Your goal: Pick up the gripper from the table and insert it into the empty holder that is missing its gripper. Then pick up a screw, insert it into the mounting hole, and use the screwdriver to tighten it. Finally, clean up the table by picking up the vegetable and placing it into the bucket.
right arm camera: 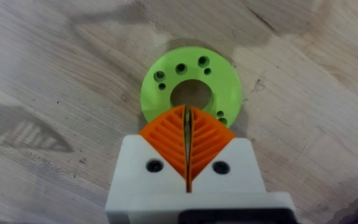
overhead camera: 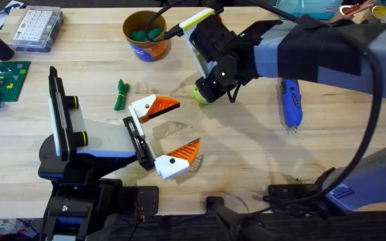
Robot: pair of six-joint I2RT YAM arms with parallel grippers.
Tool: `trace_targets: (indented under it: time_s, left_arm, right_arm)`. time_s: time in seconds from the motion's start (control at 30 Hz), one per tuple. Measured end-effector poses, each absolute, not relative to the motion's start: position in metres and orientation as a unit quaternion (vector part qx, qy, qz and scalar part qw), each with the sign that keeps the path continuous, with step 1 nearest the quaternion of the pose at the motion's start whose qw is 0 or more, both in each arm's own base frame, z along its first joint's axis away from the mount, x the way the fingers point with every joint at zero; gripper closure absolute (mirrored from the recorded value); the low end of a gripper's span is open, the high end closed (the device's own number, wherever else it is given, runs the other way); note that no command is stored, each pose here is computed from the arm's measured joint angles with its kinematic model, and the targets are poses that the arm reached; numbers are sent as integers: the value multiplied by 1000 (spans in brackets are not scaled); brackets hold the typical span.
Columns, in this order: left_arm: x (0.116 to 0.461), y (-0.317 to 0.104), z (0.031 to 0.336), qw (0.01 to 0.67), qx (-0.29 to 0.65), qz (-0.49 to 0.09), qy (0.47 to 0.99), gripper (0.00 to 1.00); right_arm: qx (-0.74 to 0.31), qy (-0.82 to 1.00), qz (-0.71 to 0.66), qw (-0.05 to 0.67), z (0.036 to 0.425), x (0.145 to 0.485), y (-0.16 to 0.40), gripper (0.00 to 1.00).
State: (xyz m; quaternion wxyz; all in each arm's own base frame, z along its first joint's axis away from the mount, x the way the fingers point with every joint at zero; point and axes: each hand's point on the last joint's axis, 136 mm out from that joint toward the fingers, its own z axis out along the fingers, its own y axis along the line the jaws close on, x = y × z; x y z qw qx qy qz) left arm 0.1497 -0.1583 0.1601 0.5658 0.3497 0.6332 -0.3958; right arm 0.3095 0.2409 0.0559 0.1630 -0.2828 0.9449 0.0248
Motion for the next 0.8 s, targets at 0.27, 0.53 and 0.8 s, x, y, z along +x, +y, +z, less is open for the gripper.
trace_targets:
  time_s: [0.27, 0.53, 0.8]
  left_arm:
    - [150, -158, 160, 566, 350, -396, 633, 12]
    - [150, -158, 160, 566, 350, -396, 633, 12]
    - [150, -158, 160, 566, 350, -396, 633, 12]
  right_arm:
    - [-282, 944, 27, 167, 57, 311, 242, 988]
    - [-293, 940, 27, 172, 58, 313, 244, 988]
    - [-319, 929, 26, 184, 78, 321, 251, 113]
